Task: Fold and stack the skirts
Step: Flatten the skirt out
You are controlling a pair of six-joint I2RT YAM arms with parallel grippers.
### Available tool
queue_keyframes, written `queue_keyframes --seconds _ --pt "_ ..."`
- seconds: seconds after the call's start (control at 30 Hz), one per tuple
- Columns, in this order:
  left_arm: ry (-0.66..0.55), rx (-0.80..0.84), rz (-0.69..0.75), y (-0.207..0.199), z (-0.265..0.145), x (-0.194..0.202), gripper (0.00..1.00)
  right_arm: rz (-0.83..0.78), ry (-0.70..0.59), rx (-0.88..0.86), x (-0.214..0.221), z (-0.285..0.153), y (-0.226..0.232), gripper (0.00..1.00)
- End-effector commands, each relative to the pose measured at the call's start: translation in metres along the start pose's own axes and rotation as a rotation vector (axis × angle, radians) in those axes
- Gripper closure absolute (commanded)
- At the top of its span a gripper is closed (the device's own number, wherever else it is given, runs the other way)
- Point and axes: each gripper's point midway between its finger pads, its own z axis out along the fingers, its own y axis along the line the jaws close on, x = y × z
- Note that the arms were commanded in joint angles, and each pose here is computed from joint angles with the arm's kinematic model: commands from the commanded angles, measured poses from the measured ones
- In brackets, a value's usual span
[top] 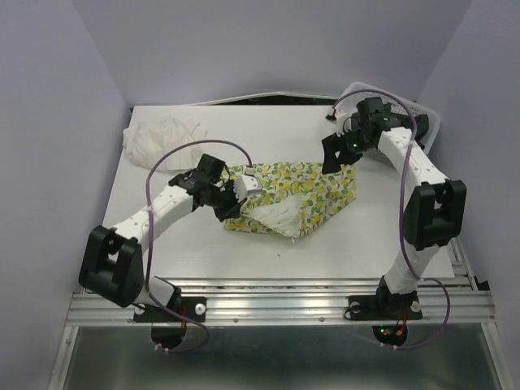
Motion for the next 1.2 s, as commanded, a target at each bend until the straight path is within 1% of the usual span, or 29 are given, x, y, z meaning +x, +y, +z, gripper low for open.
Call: queue_keyframes --seconds 0.0,0.03,0.1,0.13,0.17,0.2,0.27,0.3,0.33,0.4,0.43,0.5,0.57,0.6,0.63,0.7,0.77,0.83,0.97,1.0,1.13,1.17 --pt "-0.076 0.033 -0.166 0.039 -0.002 -0.028 1.00 -0.115 -0.107 0.008 -0.055 -0.026 -0.003 0.11" --pt "-0.091 0.035 -0.177 0.051 -0.006 -0.037 1.00 -0.127 -0.112 0.017 -0.059 -0.029 -0.004 0.09" --pt "-0.061 0.029 -0.228 0.078 -0.001 -0.026 1.00 -0.168 -0.115 0.040 -0.063 -0.037 -0.009 0.09" --pt "-0.045 0.032 -0.235 0.084 0.001 -0.020 1.00 -0.184 -0.110 0.041 -0.062 -0.038 -0.009 0.09" --pt "-0.020 0.052 -0.253 0.090 0.010 -0.010 1.00 -0.193 -0.098 0.038 -0.057 -0.038 -0.008 0.09" --pt "-0.014 0.051 -0.261 0.097 0.010 -0.006 1.00 -0.198 -0.073 0.025 -0.048 -0.034 -0.008 0.09" --pt "0.007 0.059 -0.235 0.106 0.015 -0.001 1.00 -0.235 -0.055 0.009 -0.035 -0.031 -0.009 0.10" --pt "0.014 0.053 -0.226 0.109 0.016 0.000 1.00 -0.249 -0.033 -0.028 -0.022 -0.023 -0.006 0.13" --pt "0.015 0.046 -0.214 0.113 0.016 -0.001 1.00 -0.254 -0.032 -0.043 -0.019 -0.019 -0.005 0.15" --pt "0.024 0.044 -0.199 0.115 0.018 0.001 1.00 -0.250 -0.041 -0.087 -0.015 -0.011 -0.001 0.19" --pt "0.022 0.044 -0.200 0.116 0.019 0.001 1.00 -0.248 -0.046 -0.100 -0.017 -0.008 -0.001 0.20" --pt "0.028 0.052 -0.201 0.115 0.021 0.003 1.00 -0.212 -0.024 -0.154 -0.015 0.007 -0.003 0.20" --pt "0.028 0.054 -0.202 0.114 0.022 0.004 1.00 -0.158 -0.039 -0.224 -0.028 0.010 0.004 0.20" --pt "0.026 0.052 -0.202 0.114 0.022 0.004 1.00 -0.132 -0.007 -0.272 -0.025 0.028 0.009 0.20" --pt "0.026 0.054 -0.206 0.113 0.023 0.005 1.00 -0.117 -0.017 -0.302 -0.034 0.030 0.016 0.19" --pt "0.027 0.054 -0.211 0.112 0.023 0.006 1.00 -0.103 0.010 -0.344 -0.034 0.047 0.029 0.19" --pt "0.024 0.052 -0.209 0.112 0.022 0.005 1.00 -0.124 0.020 -0.353 -0.035 0.058 0.036 0.19" --pt "0.022 0.052 -0.211 0.111 0.023 0.006 1.00 -0.155 0.062 -0.353 -0.029 0.073 0.049 0.19" --pt "0.015 0.044 -0.210 0.112 0.021 0.004 1.00 -0.199 0.110 -0.319 -0.018 0.099 0.055 0.21" --pt "0.016 0.045 -0.211 0.112 0.022 0.004 1.00 -0.195 0.118 -0.313 -0.016 0.102 0.052 0.22" --pt "0.006 0.035 -0.207 0.112 0.019 0.001 1.00 -0.207 0.134 -0.294 -0.015 0.114 0.052 0.32" --pt "0.004 0.033 -0.205 0.112 0.019 0.001 1.00 -0.202 0.137 -0.288 -0.015 0.117 0.050 0.32"
